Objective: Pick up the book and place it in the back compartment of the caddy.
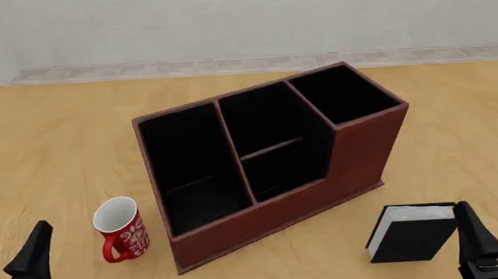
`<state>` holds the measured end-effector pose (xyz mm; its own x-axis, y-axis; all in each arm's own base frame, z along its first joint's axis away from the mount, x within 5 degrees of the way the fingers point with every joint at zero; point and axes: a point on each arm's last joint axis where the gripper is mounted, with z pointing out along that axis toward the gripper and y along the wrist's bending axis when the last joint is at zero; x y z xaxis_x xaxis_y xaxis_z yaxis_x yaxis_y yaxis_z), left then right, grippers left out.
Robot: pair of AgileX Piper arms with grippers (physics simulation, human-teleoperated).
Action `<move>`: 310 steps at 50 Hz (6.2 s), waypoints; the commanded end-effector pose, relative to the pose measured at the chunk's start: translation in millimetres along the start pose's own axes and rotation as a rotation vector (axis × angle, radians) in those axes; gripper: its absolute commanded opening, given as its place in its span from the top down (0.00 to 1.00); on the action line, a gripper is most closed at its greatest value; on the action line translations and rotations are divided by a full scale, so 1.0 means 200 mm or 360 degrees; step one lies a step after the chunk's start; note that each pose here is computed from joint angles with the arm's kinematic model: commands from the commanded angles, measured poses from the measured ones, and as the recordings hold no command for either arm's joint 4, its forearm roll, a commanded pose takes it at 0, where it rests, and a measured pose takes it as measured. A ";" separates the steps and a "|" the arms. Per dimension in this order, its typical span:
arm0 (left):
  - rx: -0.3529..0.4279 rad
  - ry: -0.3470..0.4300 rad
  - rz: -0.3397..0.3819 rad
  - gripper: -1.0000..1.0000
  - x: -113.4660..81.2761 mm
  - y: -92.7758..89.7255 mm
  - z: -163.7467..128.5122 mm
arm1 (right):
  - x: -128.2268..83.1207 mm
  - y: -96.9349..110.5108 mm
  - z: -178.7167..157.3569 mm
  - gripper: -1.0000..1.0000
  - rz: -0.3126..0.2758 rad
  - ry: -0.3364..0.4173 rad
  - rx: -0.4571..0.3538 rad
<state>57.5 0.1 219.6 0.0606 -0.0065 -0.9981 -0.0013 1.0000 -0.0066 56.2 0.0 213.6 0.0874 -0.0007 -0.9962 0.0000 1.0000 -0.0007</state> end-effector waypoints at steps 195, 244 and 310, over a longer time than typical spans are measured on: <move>0.1801 0.0451 0.0187 0.00 0.07 -1.83 0.56 | 0.00 0.00 0.00 0.00 0.0007 0.0005 0.0003; 0.1843 0.0645 0.0358 0.00 0.36 -2.04 0.57 | 0.00 0.00 0.00 0.00 0.0005 0.0003 0.0003; 0.1872 0.0561 0.0339 1.00 0.31 -2.01 0.53 | 0.00 0.00 0.00 0.00 0.0005 0.0003 0.0003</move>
<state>173.0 -407.2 150.3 -0.1428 0.3689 -0.9184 0.9227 0.3853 0.0113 56.1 -0.1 214.3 0.0864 0.0013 -0.9963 0.0018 1.0000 0.0014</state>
